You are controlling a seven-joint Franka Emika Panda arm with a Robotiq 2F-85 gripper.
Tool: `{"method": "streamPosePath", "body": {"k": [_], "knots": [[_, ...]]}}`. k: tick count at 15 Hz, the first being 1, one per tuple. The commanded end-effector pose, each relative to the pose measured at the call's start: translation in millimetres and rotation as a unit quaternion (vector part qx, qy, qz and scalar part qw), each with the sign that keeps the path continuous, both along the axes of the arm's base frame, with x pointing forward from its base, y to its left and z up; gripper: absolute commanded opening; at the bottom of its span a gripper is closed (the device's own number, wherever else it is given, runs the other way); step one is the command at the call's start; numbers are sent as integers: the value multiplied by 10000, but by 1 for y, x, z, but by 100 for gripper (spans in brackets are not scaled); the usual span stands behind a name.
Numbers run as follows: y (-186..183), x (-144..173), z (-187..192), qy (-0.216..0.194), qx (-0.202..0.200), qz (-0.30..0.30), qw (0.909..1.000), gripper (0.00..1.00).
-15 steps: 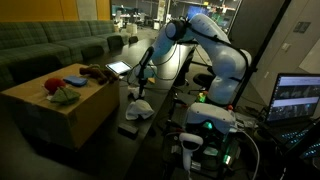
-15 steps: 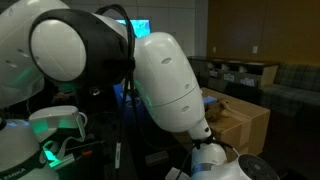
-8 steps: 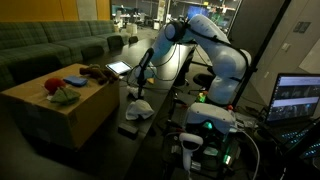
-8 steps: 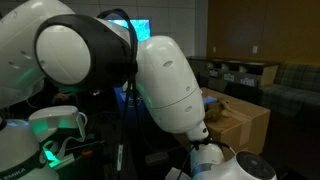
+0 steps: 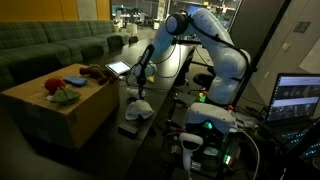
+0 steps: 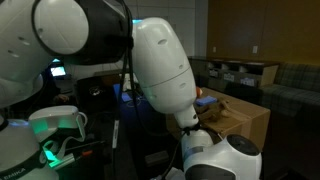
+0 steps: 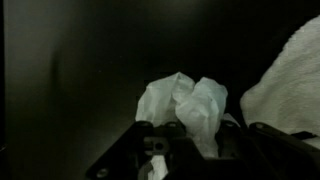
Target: Put the objects on the table on to the box and the objects on the box on to the table
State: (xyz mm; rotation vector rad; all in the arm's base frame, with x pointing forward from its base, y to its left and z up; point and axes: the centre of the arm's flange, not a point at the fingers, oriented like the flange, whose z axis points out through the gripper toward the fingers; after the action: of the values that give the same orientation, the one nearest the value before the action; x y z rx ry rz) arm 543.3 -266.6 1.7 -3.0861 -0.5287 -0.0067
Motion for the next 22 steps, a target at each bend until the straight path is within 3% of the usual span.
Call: {"method": "streamPosePath", "body": {"k": [1,6,11,15,22], "knots": [[39,-23,52,143,-295,-139,9994,13],[75,-36,107,179,-767,-460,9958,13],[100,-44,178,-169,-1366,-958,9858,13],[116,-33,240,-746,-1676,-1199,9757,13],[169,16,320,-1926,-2049,-1254,9514,13]]}}
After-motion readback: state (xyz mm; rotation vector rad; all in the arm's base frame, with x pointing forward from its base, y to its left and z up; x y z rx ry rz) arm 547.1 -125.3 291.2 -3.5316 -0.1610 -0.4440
